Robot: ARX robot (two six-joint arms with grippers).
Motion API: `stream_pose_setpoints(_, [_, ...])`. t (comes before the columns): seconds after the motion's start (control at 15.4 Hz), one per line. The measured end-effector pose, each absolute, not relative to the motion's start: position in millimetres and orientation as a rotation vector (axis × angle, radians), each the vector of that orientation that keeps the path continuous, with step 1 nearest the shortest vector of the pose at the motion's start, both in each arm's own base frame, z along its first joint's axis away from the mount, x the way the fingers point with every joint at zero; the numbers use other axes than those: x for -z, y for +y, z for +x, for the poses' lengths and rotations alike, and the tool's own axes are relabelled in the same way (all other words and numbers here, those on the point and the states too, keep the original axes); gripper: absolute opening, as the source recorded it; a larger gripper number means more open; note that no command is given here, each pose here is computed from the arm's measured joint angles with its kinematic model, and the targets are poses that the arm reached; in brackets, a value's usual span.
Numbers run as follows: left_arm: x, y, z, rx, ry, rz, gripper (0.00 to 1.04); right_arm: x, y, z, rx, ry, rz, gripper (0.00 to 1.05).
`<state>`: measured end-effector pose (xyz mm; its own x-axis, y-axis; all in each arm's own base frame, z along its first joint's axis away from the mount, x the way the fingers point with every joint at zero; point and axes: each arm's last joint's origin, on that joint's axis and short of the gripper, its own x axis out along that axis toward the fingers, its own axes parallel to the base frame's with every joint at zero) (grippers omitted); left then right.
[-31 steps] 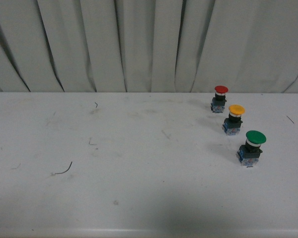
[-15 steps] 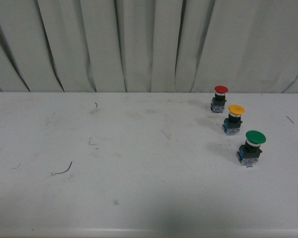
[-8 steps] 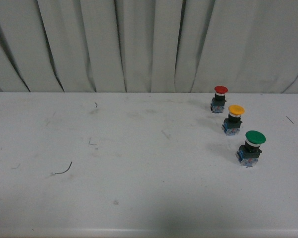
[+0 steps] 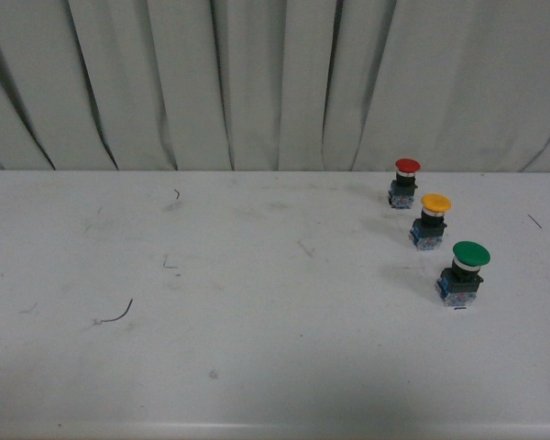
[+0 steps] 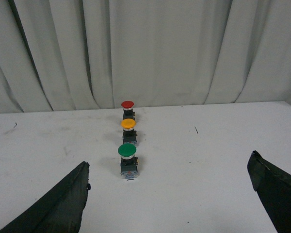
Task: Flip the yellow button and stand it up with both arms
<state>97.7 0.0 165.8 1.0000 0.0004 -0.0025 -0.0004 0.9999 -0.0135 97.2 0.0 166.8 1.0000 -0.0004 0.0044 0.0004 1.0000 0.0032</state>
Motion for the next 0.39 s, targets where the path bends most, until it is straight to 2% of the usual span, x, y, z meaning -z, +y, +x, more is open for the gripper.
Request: stream_pose_setpoints(0.39, [-165.7,0.0,97.7,0.000,0.003,-0.014,0.98,-166.8,0.0,97.2,0.000,-0.004,0.003,0.98])
